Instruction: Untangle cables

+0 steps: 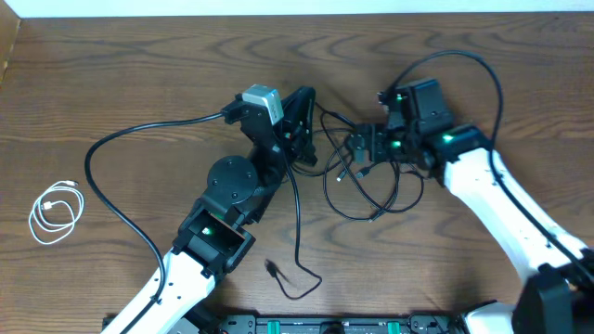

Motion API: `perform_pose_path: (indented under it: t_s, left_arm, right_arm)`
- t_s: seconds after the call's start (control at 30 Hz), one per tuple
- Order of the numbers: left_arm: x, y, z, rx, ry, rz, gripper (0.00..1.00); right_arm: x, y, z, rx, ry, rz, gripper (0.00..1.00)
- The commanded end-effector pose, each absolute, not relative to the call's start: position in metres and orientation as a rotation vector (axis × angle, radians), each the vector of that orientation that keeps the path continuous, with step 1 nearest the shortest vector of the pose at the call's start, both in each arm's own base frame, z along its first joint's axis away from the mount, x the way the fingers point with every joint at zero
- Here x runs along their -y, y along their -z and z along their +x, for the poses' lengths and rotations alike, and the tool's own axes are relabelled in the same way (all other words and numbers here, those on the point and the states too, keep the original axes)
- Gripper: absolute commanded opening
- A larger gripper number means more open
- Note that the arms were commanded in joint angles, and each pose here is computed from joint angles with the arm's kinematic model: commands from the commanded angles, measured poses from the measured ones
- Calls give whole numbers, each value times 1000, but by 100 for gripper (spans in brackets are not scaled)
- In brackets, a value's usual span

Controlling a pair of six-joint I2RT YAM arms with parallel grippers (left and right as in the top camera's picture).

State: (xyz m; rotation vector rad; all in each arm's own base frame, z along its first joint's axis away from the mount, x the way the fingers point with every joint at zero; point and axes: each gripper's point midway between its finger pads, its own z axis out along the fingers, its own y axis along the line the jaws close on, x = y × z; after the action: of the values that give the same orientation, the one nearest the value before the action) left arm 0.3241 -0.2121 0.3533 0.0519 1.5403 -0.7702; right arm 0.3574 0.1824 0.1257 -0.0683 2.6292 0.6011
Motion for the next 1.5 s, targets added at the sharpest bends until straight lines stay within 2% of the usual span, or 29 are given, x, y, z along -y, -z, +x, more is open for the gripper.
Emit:
perform_pose_path:
  t_s: [0.0, 0.17, 0.53, 0.67, 0.87, 1.0, 1.23, 1.47]
  left_arm:
    - [217, -361, 318, -1528, 817, 84, 7]
    - [195, -360, 324, -1539, 732, 13, 7]
    - [114, -415, 309, -1355, 609, -153, 7]
    - [109, -412, 306, -1372, 646, -177, 7]
    - [126, -371, 320, -1535, 621, -111, 7]
    - [130, -369, 328, -1529, 664, -151, 7]
    - [131, -373, 330, -1511, 813, -287, 8]
    - [146, -372, 324, -1537, 907, -237, 8]
  right_arm:
    - [-166, -113, 373, -2624, -462, 136, 99]
    - [-96, -90, 376, -2586, -45, 563, 99]
    - [-60, -54, 371, -2668, 91, 669, 99]
    - [-88, -50, 370, -2757, -104, 519, 99]
    - [-161, -62, 351, -2842, -657, 4, 99]
    - [-195, -79, 336, -2763, -936, -295, 99]
    - [-220, -92, 348, -2636, -972, -403, 99]
    - [-237, -92, 375, -2575, -808, -263, 99]
